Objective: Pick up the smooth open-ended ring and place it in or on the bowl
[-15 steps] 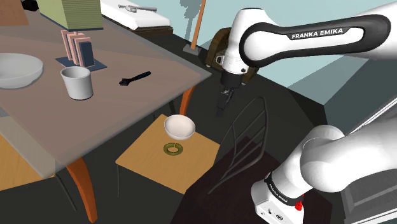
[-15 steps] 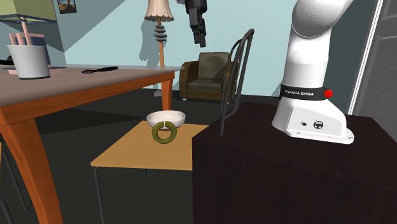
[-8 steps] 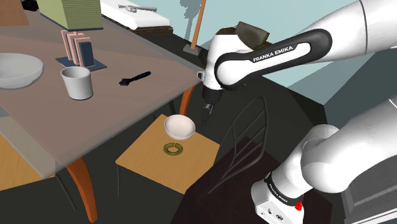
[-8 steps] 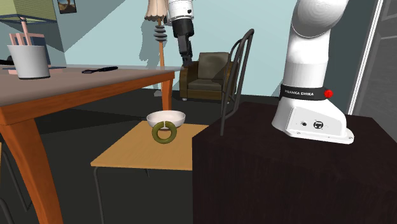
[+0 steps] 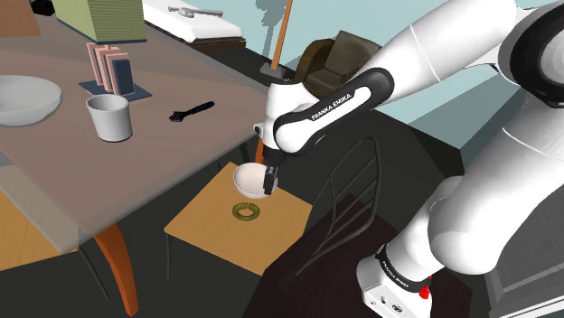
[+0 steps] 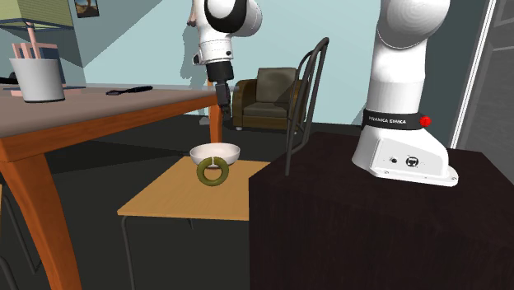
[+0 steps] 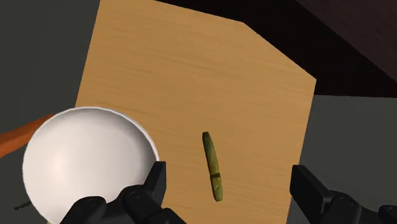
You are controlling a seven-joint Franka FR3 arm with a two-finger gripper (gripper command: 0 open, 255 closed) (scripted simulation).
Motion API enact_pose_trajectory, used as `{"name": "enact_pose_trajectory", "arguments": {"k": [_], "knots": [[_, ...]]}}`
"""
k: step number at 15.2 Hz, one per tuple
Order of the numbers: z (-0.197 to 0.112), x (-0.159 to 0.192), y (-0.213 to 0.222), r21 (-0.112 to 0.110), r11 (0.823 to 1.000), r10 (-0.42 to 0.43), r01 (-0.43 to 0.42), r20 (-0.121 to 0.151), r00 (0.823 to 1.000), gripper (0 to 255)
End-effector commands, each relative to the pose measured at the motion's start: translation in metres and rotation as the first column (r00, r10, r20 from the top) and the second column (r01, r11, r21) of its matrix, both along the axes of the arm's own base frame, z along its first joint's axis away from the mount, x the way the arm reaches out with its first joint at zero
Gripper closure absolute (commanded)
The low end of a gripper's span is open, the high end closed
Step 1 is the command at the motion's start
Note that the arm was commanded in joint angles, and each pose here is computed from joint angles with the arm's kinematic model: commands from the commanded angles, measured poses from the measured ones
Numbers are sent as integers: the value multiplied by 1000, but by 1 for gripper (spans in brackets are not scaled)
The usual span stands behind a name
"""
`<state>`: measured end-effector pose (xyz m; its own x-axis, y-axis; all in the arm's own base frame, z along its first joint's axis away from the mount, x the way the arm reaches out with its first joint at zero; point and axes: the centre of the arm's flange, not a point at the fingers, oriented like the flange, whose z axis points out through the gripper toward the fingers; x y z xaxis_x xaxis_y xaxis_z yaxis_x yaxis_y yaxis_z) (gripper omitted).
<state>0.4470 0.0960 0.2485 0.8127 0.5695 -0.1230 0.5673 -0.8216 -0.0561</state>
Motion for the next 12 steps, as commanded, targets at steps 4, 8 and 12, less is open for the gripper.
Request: {"name": "enact_pose_trajectory", "arguments": {"k": [4,8,12], "knots": [[-56,22,25,-5,996,94,-94,12,996,0],[-102,40,45,-10,986,167,-167,20,986,0],[-126,42,48,-12,983,181,-181,22,983,0]]}}
